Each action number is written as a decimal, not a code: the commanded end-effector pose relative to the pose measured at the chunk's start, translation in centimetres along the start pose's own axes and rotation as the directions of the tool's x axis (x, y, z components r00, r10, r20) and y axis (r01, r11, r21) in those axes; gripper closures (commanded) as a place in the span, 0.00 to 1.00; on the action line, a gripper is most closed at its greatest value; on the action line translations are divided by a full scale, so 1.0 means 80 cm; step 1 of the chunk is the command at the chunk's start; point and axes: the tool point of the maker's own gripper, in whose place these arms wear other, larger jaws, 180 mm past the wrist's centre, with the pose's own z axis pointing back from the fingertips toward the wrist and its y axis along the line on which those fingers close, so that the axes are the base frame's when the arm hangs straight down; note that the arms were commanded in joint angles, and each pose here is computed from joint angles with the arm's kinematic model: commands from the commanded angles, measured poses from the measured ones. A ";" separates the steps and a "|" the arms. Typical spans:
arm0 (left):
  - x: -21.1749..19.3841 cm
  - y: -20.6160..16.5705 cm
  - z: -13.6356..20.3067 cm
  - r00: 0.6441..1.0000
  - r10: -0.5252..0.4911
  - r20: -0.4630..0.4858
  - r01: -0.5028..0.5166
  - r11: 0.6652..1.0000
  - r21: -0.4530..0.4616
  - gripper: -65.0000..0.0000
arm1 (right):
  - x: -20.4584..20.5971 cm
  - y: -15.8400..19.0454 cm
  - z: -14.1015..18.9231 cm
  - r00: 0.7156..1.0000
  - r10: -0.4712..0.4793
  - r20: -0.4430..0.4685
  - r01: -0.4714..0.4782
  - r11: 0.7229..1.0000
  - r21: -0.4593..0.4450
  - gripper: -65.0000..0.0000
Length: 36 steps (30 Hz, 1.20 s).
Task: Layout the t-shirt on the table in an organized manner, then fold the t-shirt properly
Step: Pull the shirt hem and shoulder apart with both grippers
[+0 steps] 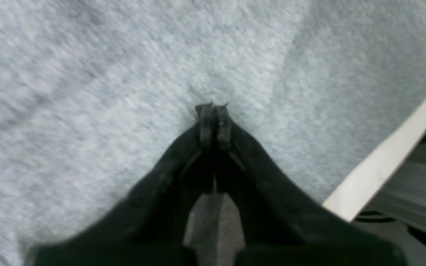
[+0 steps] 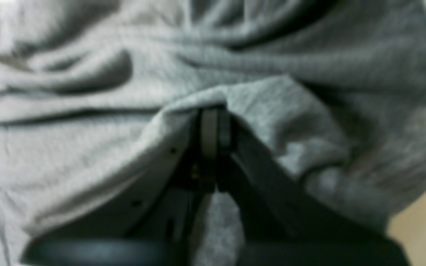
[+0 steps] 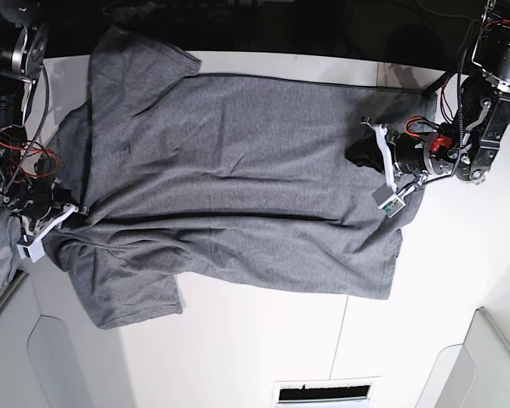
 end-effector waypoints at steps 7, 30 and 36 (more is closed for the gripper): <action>0.082 0.002 0.035 0.981 -0.083 0.175 0.079 0.996 0.029 1.00 | 0.059 0.021 0.022 0.990 -0.036 0.137 0.026 0.996 0.080 1.00; 0.033 0.055 0.036 0.997 0.004 0.076 -0.013 0.993 0.117 1.00 | -0.098 0.063 0.082 0.991 0.105 -0.087 -0.091 0.984 0.151 1.00; -0.007 0.047 0.028 0.999 0.008 0.037 -0.013 0.992 0.123 1.00 | -0.153 0.029 0.084 0.979 0.146 -0.144 -0.141 0.989 0.045 1.00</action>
